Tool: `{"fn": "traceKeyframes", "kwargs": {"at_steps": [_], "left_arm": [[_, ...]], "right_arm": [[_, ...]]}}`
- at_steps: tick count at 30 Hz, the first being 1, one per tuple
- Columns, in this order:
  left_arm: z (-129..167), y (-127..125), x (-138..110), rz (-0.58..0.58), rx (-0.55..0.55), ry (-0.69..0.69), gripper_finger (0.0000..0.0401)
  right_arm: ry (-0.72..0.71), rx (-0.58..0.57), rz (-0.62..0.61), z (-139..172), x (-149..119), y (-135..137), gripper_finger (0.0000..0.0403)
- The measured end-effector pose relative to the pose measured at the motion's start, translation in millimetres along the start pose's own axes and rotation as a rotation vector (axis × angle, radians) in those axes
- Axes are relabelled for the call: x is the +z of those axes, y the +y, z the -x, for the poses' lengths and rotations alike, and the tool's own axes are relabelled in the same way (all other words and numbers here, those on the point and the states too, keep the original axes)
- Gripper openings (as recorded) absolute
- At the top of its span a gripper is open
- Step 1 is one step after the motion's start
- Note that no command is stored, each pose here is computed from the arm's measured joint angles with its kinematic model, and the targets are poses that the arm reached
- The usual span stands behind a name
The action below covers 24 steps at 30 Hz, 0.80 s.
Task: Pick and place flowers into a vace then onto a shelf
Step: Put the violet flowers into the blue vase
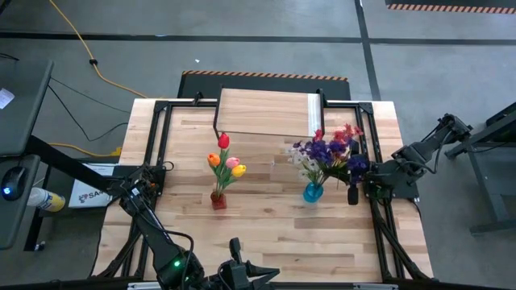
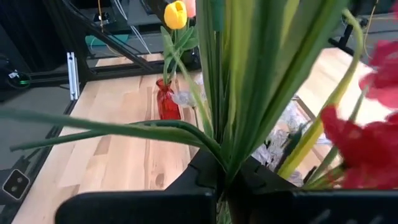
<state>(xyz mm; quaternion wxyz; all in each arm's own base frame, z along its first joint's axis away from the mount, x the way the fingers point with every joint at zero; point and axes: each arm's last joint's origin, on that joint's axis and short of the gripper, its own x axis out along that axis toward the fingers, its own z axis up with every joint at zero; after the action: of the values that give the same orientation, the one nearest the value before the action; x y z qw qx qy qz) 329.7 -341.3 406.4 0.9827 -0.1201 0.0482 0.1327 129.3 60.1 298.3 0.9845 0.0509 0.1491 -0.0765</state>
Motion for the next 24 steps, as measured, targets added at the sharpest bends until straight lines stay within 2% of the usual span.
{"fn": "traceKeyframes", "kwargs": {"at_steps": [24], "left_arm": [[0, 1, 0, -0.001, 0.024, -0.012, 0.0046]], "right_arm": [[0.011, -0.019, 0.043, -13, -2, 10, 0.0000]]}}
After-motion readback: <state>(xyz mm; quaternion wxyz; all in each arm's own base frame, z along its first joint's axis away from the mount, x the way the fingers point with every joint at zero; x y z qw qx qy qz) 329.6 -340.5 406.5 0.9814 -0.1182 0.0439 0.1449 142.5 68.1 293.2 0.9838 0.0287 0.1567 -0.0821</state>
